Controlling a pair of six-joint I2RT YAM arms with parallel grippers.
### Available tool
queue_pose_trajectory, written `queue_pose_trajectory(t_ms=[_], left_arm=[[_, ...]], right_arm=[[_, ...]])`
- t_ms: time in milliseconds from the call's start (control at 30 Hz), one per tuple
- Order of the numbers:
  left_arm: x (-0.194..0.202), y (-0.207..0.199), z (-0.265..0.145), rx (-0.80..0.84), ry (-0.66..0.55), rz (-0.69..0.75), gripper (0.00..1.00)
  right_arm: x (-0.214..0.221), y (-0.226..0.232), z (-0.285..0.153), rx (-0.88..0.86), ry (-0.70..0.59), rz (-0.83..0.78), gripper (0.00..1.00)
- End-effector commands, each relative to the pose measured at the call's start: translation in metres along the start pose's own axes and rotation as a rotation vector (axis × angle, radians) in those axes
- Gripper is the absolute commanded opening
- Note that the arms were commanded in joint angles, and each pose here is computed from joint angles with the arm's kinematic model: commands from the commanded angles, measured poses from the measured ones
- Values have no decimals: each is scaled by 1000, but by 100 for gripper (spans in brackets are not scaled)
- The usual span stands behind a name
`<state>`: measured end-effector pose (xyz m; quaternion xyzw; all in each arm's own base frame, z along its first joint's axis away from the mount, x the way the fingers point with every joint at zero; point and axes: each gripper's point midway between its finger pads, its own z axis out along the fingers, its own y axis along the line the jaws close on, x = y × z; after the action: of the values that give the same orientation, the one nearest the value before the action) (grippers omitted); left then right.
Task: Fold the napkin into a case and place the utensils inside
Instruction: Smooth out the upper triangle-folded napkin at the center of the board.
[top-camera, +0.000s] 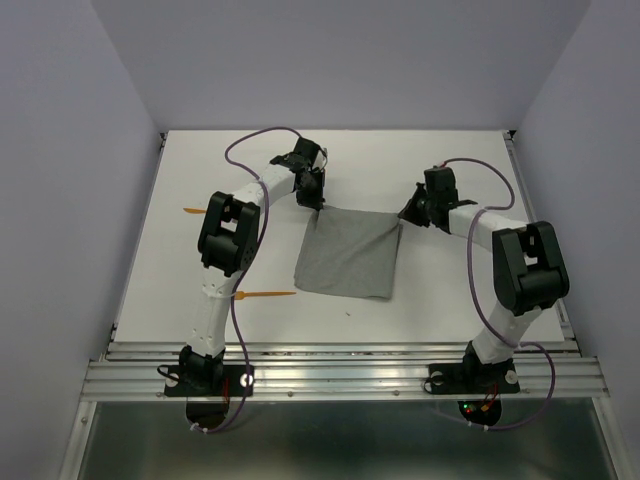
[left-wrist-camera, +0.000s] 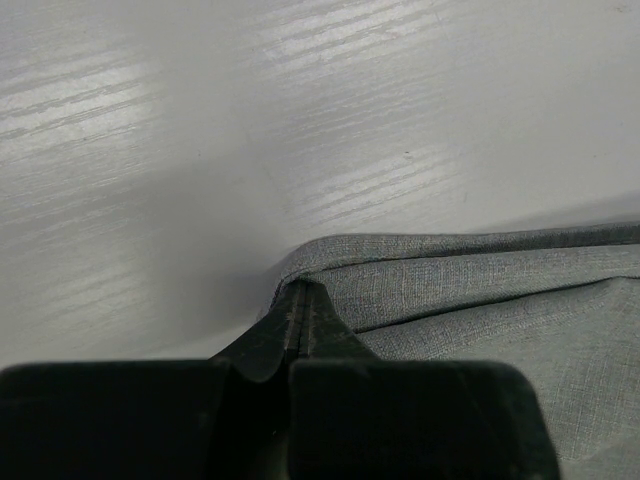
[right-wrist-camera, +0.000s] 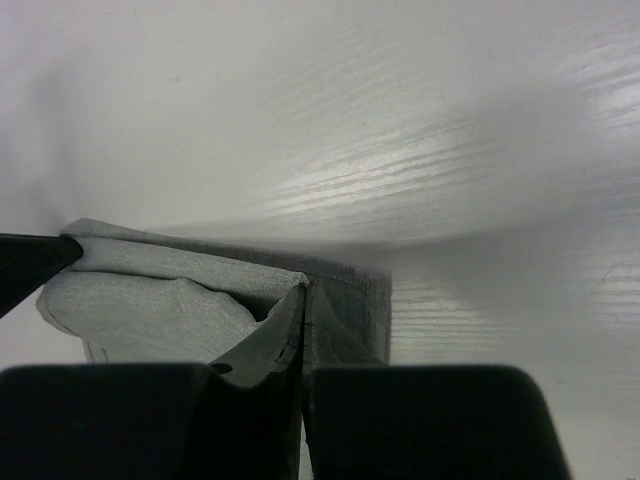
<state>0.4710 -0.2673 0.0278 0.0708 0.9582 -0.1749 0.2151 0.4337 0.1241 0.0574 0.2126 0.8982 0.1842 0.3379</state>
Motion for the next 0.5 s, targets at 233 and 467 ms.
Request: queue_pose_trajectory(t_ms=[233, 467], left_arm=[[13, 12, -8, -53, 34, 22, 0], [12, 10, -10, -46, 31, 15, 0]], right_arm=[[-20, -15, -8, 56, -93, -13, 1], [-29, -32, 3, 128, -107, -16, 12]])
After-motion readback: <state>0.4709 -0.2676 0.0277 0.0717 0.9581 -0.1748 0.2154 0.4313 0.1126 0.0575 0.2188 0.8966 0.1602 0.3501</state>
